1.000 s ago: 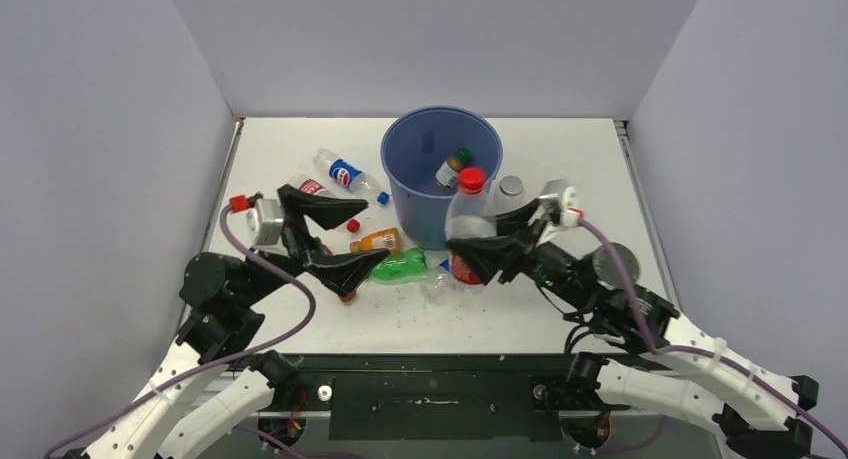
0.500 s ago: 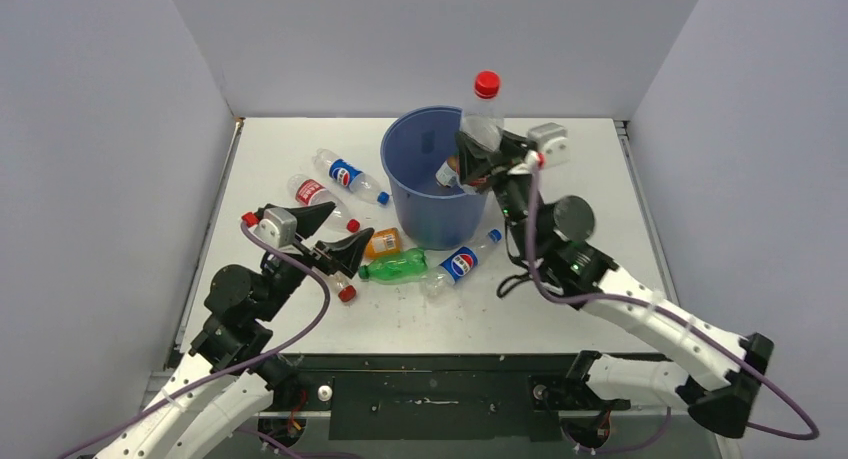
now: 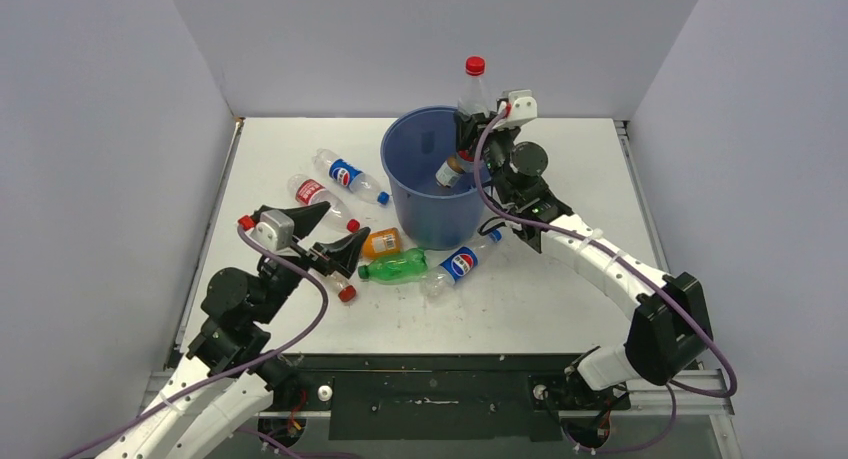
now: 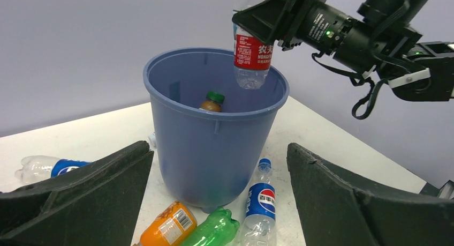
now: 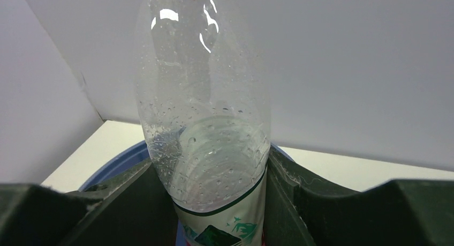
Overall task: Put the plastic bottles in the bin
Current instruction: Place the plastic bottle in the trash bin, then pick up the plastic bottle at the center of the board, then place the plastic bottle in the trash bin.
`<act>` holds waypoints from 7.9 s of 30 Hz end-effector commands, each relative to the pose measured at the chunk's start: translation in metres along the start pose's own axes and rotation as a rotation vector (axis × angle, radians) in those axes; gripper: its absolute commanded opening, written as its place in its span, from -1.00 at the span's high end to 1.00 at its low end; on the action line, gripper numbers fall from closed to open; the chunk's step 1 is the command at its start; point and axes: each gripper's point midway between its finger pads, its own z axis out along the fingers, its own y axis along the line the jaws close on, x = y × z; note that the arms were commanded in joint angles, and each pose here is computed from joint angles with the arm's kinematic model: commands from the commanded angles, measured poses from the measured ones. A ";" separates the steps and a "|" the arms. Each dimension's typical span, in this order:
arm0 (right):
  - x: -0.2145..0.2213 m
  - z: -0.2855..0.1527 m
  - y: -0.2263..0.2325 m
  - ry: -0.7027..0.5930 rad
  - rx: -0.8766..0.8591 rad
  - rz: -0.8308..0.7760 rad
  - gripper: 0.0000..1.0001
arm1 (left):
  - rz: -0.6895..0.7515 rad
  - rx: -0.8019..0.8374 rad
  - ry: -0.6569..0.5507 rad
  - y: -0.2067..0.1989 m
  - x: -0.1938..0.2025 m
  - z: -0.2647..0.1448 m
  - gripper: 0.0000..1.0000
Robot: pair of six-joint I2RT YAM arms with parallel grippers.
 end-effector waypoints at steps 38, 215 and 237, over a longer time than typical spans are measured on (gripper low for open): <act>-0.038 -0.166 0.011 0.055 -0.187 0.315 -1.00 | 0.091 -0.064 0.106 0.007 0.020 0.006 -0.92; -0.122 -0.243 0.086 0.236 -0.779 0.451 -0.84 | 0.048 0.681 0.312 -0.196 -0.022 0.079 0.35; -0.057 -0.277 -0.062 0.051 0.035 0.328 -0.81 | -0.018 0.222 0.070 -0.083 0.008 0.286 0.76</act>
